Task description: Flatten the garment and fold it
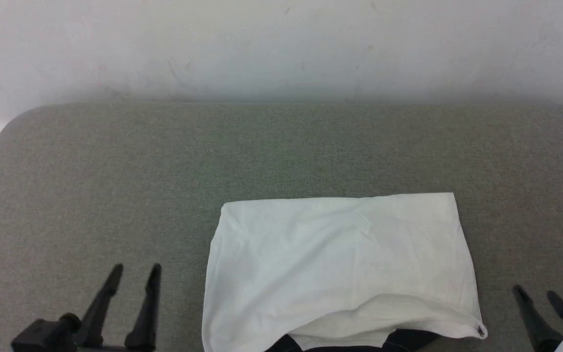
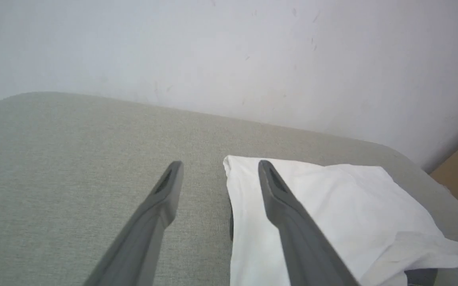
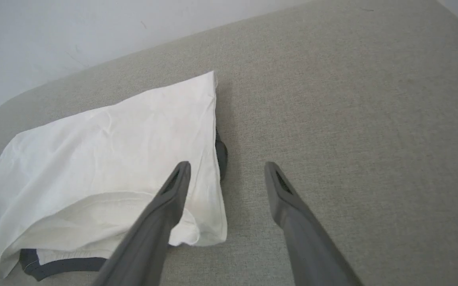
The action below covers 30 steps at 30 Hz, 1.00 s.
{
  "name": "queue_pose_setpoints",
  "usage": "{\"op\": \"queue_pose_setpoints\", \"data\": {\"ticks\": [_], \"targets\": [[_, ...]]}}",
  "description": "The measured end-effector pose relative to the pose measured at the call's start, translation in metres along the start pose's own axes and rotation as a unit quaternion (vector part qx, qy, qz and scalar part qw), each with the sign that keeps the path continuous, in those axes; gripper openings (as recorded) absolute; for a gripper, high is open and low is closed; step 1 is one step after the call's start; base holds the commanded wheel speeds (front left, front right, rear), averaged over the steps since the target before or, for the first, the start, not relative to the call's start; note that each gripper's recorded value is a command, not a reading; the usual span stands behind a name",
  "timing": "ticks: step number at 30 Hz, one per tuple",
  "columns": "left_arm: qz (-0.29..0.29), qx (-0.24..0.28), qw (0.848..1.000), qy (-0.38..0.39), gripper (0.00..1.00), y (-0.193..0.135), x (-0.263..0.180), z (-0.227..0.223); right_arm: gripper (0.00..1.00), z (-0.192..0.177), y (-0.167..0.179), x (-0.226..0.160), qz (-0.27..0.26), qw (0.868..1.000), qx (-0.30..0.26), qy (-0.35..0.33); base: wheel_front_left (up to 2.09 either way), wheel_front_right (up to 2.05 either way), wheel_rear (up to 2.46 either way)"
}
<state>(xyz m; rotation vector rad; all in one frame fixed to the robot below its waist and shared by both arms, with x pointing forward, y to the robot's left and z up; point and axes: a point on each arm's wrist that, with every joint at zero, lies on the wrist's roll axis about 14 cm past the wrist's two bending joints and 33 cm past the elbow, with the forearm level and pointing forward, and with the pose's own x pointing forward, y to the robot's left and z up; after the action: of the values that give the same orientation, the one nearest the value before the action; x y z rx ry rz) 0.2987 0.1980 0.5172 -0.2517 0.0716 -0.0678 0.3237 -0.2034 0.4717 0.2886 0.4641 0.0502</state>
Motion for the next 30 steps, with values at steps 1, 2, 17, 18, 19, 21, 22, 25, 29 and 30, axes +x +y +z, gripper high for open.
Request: {"op": "queue_pose_setpoints", "data": {"ticks": [1,2,17,18,19,21,22,25,29,30], "targets": [[0.011,0.007,1.0,-0.027,1.0,0.002,0.002,0.013,1.0,0.002,-0.005,0.0,-0.009,1.0,-0.002,-0.004,0.0,0.0,0.0],[0.02,0.015,0.998,-0.053,1.0,0.004,0.003,0.025,1.0,0.003,-0.01,0.0,-0.019,1.0,-0.006,-0.005,0.0,0.0,0.0],[0.062,0.088,0.981,-0.162,1.0,0.004,0.025,0.068,1.0,-0.035,-0.001,0.062,-0.013,0.994,-0.02,0.103,0.0,0.0,0.0],[0.062,0.088,0.981,-0.159,1.0,0.005,0.026,0.066,1.0,-0.04,0.0,0.066,-0.013,0.993,-0.021,0.114,0.0,0.0,0.0],[0.061,0.089,0.982,-0.156,1.0,0.006,0.028,0.064,1.0,-0.044,0.001,0.069,-0.012,0.992,-0.023,0.123,0.0,0.0,0.0],[0.061,0.089,0.983,-0.151,1.0,0.007,0.032,0.06,1.0,-0.052,0.002,0.077,-0.009,0.99,-0.022,0.14,0.0,0.0,0.0],[0.061,0.09,0.983,-0.15,1.0,0.008,0.034,0.059,1.0,-0.056,0.005,0.08,-0.006,0.989,-0.023,0.148,0.0,0.0,0.0],[0.064,0.089,0.983,-0.145,1.0,0.011,0.037,0.055,1.0,-0.066,0.012,0.091,0.006,0.986,-0.024,0.168,0.0,0.0,0.0],[0.069,0.091,0.985,-0.132,1.0,0.016,0.04,0.047,1.0,-0.073,0.017,0.103,0.014,0.982,-0.027,0.188,0.0,0.0,0.0],[0.069,0.091,0.985,-0.13,1.0,0.017,0.041,0.045,0.61,-0.075,0.018,0.105,0.016,0.98,-0.027,0.194,0.0,0.0,0.0]]}}
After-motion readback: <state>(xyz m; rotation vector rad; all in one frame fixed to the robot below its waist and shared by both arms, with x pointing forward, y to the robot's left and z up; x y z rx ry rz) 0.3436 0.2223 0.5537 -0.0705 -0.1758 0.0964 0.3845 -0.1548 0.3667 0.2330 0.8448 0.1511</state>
